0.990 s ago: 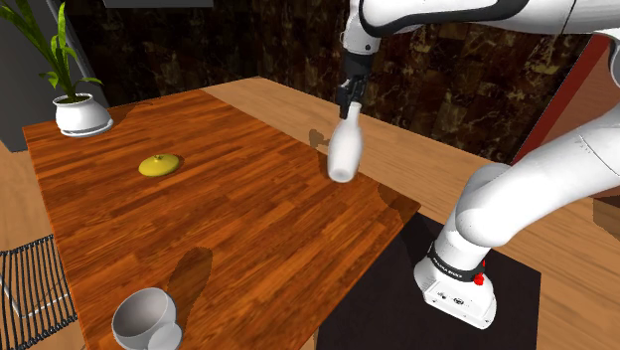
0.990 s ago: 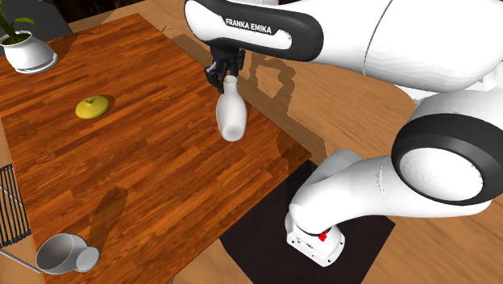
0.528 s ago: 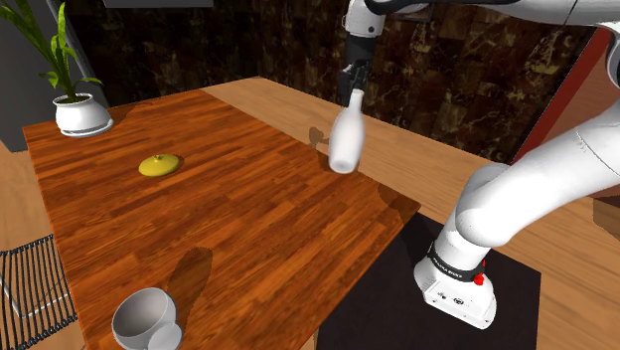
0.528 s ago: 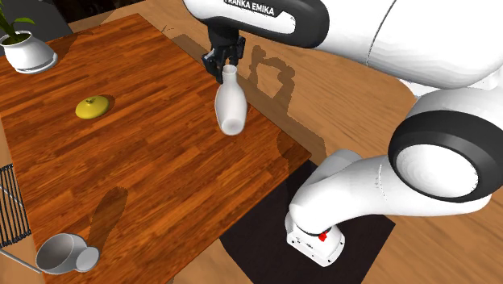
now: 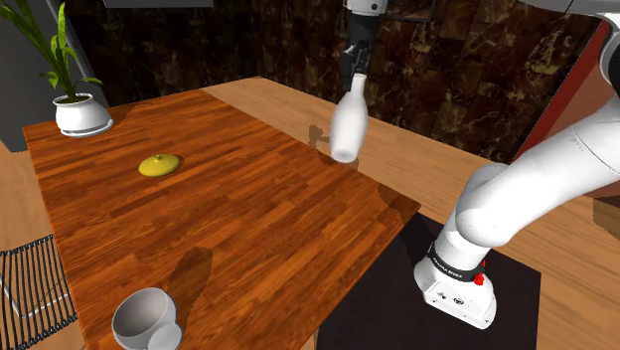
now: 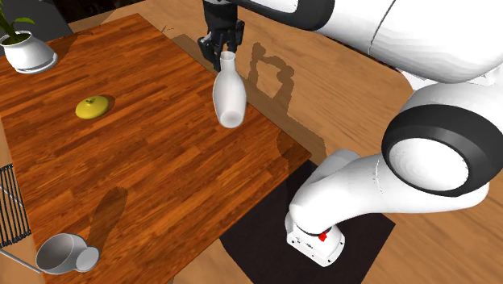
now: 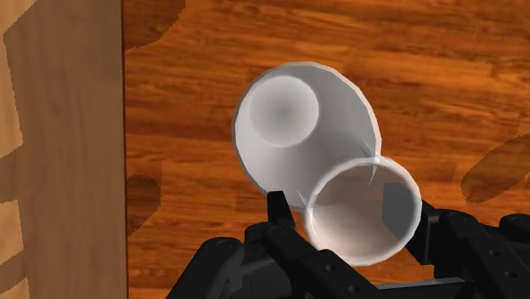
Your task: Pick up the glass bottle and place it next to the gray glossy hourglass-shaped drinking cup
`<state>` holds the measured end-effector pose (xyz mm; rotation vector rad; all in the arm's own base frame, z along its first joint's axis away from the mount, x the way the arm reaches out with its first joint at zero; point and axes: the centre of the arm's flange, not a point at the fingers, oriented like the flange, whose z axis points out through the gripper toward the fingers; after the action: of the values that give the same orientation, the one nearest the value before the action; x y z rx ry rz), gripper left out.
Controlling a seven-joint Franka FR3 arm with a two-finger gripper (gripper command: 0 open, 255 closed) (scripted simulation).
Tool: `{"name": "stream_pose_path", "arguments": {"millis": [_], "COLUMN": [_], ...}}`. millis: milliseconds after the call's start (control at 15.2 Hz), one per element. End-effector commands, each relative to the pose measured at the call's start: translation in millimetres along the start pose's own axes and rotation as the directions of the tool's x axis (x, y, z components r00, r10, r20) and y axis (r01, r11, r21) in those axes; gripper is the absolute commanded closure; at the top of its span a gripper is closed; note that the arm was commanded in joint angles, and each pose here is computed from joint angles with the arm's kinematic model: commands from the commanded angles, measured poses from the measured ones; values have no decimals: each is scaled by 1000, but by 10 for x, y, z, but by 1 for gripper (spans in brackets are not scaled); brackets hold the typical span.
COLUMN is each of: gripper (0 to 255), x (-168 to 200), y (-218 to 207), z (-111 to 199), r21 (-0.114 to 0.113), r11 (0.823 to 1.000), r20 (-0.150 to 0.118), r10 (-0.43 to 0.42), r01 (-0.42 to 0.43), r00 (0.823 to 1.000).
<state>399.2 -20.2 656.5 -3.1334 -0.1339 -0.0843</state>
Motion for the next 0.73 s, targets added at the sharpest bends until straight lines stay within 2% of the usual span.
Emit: {"name": "stream_pose_path", "arguments": {"millis": [0, 660], "gripper": [255, 255], "x": [4, 32], "y": [5, 4], "z": [-110, -638], "r21": [0, 0], "r11": [1000, 1000], "r20": [0, 0], "r10": [0, 0], "r01": [0, 0], "r00": [1000, 1000]}}
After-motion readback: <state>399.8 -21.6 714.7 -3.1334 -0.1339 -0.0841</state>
